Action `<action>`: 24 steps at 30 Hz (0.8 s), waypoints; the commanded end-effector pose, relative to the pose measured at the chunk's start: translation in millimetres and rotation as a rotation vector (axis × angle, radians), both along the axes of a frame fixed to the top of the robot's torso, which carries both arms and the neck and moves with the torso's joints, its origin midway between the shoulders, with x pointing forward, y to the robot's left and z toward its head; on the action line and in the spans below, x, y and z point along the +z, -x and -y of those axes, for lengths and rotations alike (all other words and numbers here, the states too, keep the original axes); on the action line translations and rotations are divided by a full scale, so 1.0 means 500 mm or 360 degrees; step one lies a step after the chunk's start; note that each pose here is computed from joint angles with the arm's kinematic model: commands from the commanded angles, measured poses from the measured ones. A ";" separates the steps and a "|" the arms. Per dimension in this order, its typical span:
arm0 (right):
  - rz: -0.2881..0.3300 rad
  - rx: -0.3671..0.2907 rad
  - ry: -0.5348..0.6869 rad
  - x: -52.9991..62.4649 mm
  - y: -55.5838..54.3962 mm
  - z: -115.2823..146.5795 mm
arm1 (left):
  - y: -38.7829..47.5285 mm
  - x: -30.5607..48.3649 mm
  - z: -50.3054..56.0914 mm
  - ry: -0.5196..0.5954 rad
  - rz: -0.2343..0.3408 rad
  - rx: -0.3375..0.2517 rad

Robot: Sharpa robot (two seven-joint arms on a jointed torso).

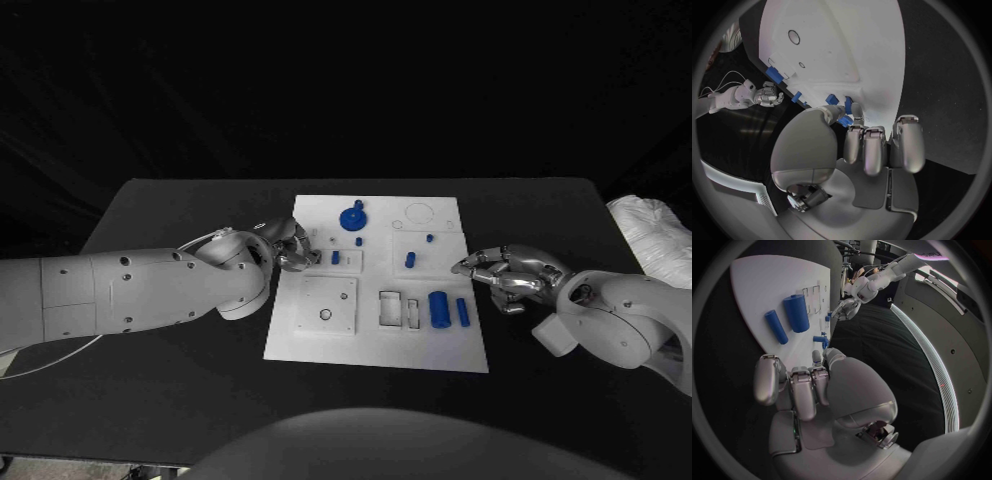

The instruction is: Assemble the parts on the task board

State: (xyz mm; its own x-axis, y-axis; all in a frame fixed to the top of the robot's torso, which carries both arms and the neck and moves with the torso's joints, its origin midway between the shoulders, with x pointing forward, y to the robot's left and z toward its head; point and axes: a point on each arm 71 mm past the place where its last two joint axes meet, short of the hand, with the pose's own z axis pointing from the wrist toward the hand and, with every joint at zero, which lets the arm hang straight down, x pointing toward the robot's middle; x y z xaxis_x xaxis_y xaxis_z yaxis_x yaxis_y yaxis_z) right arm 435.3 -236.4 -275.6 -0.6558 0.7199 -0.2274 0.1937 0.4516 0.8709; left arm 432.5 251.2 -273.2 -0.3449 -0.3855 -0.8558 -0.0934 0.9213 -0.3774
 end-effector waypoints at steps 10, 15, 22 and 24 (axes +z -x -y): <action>-0.0007 0.0028 -0.0008 -0.001 0.003 -0.004 | 0.001 -0.002 0.002 -0.0026 -0.0012 -0.0022; -0.0007 0.0029 -0.0008 -0.002 0.003 -0.004 | 0.001 -0.002 0.003 -0.0029 -0.0020 -0.0031; -0.0007 0.0028 -0.0008 -0.002 0.003 -0.004 | 0.001 -0.002 0.005 -0.0026 -0.0019 -0.0039; -0.0008 0.0028 -0.0008 -0.002 0.003 -0.004 | 0.001 -0.002 0.005 -0.0025 -0.0019 -0.0039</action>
State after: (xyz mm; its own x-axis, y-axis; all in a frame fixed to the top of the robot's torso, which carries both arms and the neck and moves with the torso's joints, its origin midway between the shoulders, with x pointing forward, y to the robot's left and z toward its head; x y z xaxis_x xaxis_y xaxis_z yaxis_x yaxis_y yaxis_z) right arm 435.0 -235.9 -276.4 -0.6568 0.7194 -0.2262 0.1952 0.4519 0.8704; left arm 432.5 250.5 -273.7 -0.3522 -0.3732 -0.8583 -0.0863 0.9261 -0.3673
